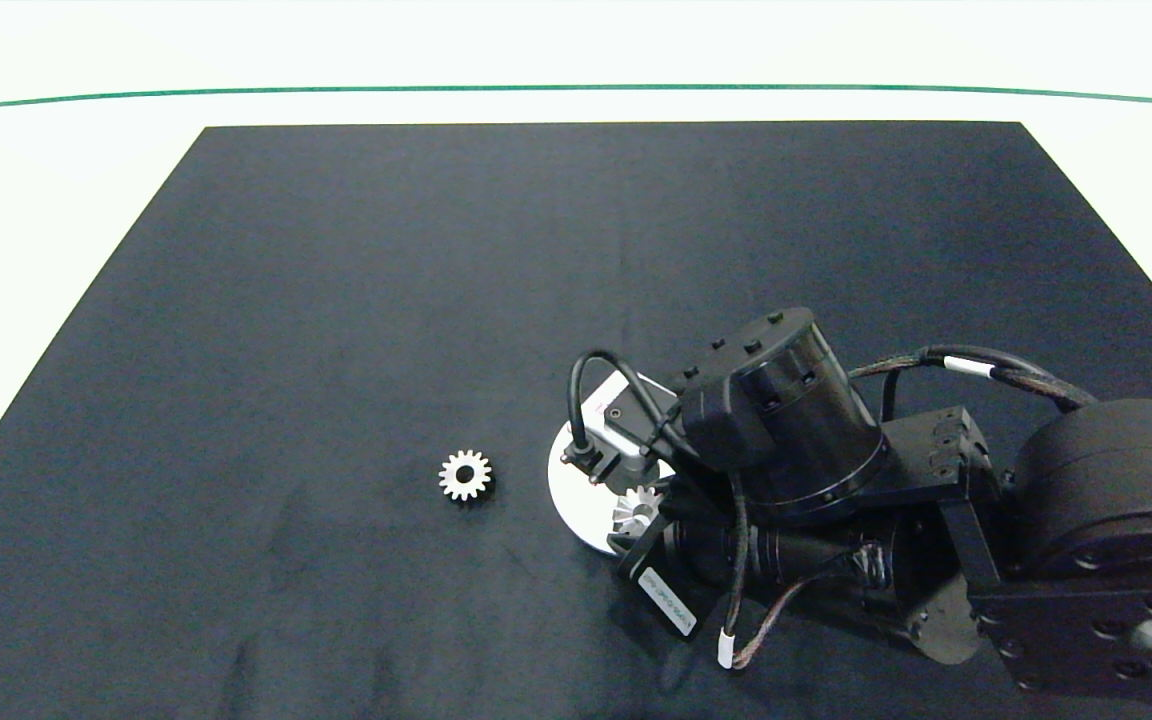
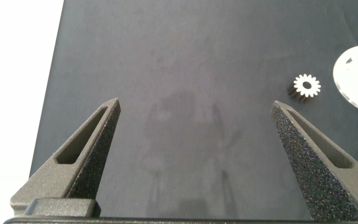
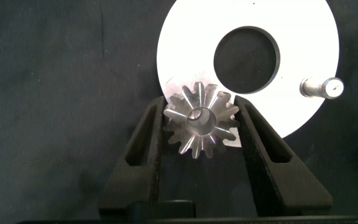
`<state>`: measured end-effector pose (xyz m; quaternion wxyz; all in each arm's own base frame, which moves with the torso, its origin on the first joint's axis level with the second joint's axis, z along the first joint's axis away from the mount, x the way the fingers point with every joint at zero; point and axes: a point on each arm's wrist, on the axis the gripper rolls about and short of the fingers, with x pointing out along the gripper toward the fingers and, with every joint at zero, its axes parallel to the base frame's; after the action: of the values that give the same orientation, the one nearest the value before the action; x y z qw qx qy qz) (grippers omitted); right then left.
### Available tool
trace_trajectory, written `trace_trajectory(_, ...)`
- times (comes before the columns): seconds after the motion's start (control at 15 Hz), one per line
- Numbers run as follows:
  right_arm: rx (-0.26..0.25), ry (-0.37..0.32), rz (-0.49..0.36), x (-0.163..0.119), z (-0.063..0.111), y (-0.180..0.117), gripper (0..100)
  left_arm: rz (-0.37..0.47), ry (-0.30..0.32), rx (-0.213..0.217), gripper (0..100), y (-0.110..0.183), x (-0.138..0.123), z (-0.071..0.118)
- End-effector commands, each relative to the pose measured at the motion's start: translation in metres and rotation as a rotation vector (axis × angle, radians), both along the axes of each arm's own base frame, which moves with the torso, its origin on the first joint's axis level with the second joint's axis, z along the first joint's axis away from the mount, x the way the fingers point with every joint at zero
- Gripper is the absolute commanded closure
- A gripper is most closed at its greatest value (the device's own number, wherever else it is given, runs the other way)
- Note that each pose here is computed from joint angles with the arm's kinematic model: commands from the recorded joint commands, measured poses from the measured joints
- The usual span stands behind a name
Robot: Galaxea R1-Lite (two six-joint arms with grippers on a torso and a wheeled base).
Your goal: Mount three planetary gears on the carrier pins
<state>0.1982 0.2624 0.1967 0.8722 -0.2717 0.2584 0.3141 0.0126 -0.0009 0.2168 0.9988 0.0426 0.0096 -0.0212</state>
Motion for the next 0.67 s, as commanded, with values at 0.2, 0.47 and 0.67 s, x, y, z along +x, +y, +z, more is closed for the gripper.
trace_trajectory(0.2,-0.014,0.009,-0.001,0.0013,-0.0051,0.0019,100,0.000,-0.009,0.000,0,0.0000,-0.0008,0.0024)
trace_trajectory(0.47,-0.015,0.008,0.000,0.0013,-0.0051,0.0019,100,-0.003,-0.007,0.000,0,0.0000,-0.0010,0.0037)
trace_trajectory(0.67,-0.016,0.008,0.001,0.0028,-0.0072,0.0039,100,-0.005,-0.009,0.000,0,-0.0001,-0.0020,0.0050)
